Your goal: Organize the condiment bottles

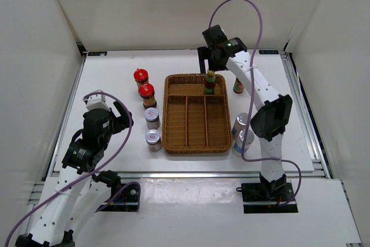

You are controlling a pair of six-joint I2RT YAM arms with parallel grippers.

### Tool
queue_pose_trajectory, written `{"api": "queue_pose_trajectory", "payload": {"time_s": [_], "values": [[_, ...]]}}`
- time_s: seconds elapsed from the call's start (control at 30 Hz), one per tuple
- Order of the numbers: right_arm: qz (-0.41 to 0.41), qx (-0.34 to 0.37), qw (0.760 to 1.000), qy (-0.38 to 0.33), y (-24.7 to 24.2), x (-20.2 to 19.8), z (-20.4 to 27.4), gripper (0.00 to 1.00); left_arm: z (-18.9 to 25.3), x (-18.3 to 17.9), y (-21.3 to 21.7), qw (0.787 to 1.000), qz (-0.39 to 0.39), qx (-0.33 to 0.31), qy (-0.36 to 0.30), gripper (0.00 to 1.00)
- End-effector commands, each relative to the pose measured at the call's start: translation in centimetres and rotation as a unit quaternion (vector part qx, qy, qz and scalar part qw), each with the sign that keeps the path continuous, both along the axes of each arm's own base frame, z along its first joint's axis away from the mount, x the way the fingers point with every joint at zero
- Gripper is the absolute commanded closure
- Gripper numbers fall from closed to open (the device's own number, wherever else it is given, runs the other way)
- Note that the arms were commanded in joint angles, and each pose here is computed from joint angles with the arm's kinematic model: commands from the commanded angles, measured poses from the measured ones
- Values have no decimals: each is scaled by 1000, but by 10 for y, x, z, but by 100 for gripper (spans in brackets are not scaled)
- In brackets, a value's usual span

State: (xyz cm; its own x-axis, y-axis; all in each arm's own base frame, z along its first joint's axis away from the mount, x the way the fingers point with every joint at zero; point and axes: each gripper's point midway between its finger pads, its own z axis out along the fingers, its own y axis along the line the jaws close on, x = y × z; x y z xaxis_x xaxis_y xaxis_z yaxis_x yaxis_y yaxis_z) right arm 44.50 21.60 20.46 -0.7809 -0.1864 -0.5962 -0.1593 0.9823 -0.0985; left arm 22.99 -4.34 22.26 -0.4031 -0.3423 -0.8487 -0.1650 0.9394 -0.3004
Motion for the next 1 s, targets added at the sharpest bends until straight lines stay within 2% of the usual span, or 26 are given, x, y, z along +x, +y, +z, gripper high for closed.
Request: {"api": "queue_pose_trajectory", "payload": {"time_s": [0.0, 0.13, 0.27, 0.43, 0.53, 0.6, 0.73, 0.83, 0.87, 0.97], "values": [[-51, 19, 994, -95, -39, 6, 78, 1, 7, 1, -2, 1000, -6, -2, -13, 0], [-100, 87, 988, -84, -85, 18, 91, 1, 3, 0, -4, 1000, -12, -1, -8, 0], [-148, 93, 982, -73, -129, 26, 87, 1, 1, 1, -5, 1000, -12, 1, -4, 0], [-154, 60, 986, -21, -144, 32, 48, 1, -1, 2, -4, 1000, -8, 4, 0, 0], [-150, 69, 986, -4, -142, 40, 34, 1, -3, 3, -4, 1000, -8, 6, 5, 0], [-148, 68, 987, 13, -139, 44, 19, 7, -3, 3, -4, 1000, -8, 6, 5, 0], [-154, 67, 985, 50, -136, 44, -8, 11, -5, 4, -4, 1000, -10, 12, 9, 0], [-156, 68, 984, 60, -139, 44, -16, 21, -5, 4, -4, 1000, -10, 13, 9, 0], [-156, 68, 984, 60, -139, 44, -16, 21, -5, 4, -4, 1000, -10, 13, 9, 0], [-152, 73, 983, 72, -135, 42, -23, 36, -5, 4, -4, 1000, -10, 13, 9, 0]]}}
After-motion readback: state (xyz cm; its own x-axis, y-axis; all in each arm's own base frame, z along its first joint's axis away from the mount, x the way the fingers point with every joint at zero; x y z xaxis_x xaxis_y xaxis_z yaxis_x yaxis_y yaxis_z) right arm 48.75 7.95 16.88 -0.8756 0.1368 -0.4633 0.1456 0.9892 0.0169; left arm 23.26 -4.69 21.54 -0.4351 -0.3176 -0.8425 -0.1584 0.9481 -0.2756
